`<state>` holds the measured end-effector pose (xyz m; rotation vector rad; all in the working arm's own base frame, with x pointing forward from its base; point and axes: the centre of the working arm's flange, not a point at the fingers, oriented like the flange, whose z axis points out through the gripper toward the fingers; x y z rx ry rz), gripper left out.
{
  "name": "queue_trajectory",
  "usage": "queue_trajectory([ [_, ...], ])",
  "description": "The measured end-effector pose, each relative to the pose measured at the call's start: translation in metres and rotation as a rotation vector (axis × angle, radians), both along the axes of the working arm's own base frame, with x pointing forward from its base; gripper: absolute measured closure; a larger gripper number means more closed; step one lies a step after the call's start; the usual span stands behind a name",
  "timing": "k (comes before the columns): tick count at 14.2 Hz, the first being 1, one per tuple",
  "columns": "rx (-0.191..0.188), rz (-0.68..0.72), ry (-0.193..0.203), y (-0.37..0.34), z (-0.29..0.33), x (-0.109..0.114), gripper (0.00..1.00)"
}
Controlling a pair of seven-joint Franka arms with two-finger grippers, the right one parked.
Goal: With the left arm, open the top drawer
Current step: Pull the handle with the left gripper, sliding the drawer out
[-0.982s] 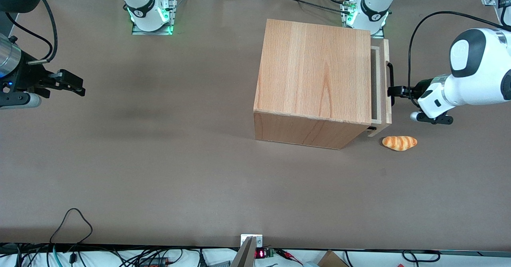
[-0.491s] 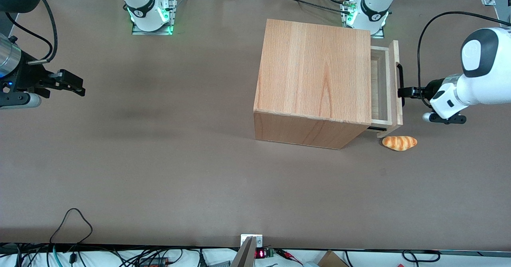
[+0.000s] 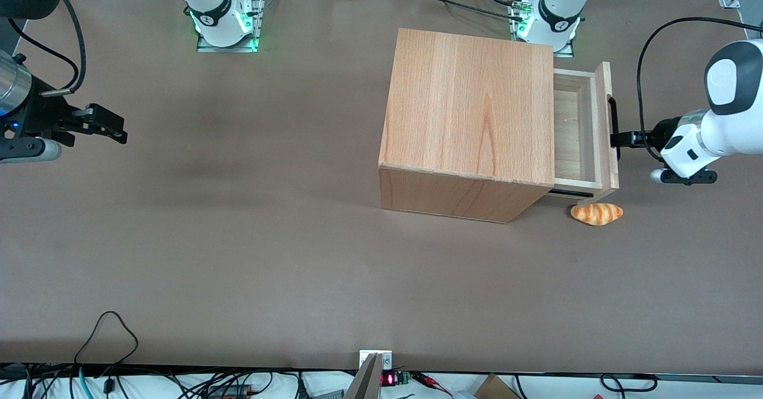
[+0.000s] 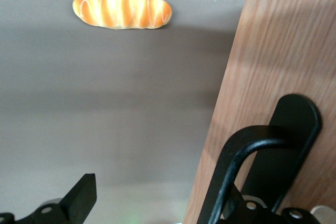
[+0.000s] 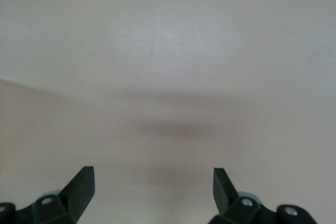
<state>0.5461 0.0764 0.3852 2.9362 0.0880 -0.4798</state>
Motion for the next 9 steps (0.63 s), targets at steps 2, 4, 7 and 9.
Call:
queue_trajectory([
  [2, 0.002, 0.016, -0.001, 0.009, 0.0, -0.001, 0.0],
  [4, 0.003, 0.027, -0.001, 0.016, 0.0, -0.002, 0.0],
  [7, 0.003, 0.048, -0.001, 0.027, 0.0, -0.004, 0.0],
  [9, 0.004, 0.062, -0.001, 0.035, 0.0, -0.006, 0.0],
])
